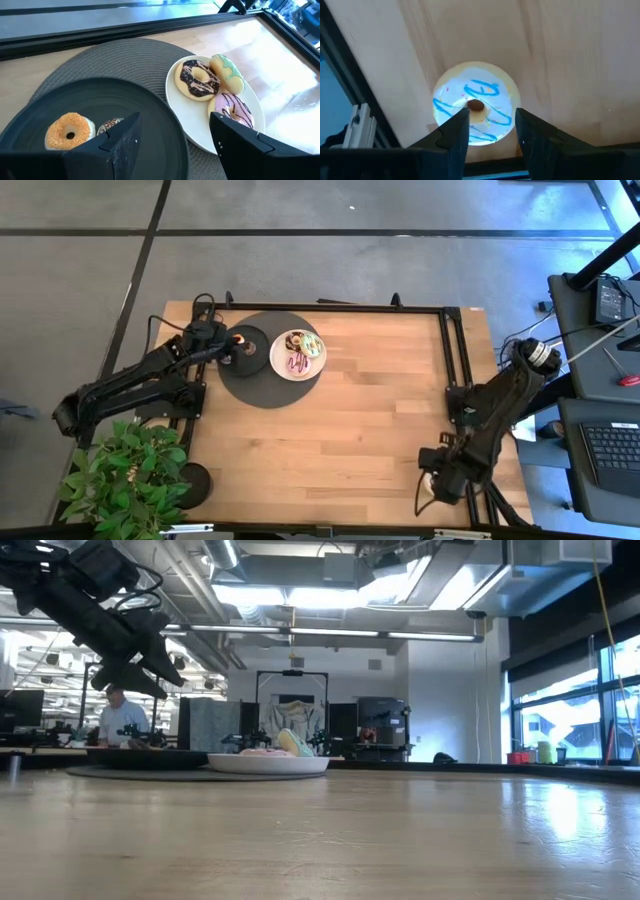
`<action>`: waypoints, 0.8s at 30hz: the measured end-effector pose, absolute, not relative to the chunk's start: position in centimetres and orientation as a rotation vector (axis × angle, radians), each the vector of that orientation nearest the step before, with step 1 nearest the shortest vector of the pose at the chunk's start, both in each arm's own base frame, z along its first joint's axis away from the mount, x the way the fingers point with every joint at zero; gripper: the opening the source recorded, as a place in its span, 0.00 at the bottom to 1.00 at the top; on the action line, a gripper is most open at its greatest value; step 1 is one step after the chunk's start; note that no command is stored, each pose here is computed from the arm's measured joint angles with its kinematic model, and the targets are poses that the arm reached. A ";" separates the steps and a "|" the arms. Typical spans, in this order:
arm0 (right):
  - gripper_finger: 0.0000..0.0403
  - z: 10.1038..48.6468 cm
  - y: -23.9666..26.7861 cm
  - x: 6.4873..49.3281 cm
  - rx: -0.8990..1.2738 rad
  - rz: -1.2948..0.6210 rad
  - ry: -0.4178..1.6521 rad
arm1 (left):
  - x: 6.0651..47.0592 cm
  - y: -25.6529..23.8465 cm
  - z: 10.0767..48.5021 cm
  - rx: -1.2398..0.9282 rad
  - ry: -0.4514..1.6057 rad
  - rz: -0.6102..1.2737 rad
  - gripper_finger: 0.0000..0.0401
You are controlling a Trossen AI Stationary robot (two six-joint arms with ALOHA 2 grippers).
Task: Pick & Place donuts
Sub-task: Put the big white donut on the white plate
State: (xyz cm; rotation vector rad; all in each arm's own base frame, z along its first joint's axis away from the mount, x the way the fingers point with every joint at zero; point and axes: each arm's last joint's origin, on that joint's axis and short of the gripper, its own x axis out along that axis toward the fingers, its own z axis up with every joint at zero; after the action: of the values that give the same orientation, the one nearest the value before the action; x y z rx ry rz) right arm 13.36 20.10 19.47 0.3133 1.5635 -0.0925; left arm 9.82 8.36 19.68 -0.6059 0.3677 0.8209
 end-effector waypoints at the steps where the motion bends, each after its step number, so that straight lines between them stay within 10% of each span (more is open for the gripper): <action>1: 0.40 19.4 20.3 13.3 0.308 -0.095 1.559 | 9.8 8.4 19.7 -0.606 0.368 0.821 0.57; 24: 0.40 15.9 21.4 13.6 0.200 -0.167 1.672 | 9.8 8.4 19.7 -0.606 0.369 0.820 0.57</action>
State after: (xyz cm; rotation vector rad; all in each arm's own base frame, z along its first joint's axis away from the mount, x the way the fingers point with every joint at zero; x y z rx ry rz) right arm 13.57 21.40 15.90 0.1996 1.6724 -0.1675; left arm 9.82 8.36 19.67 -0.6063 0.3690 0.8203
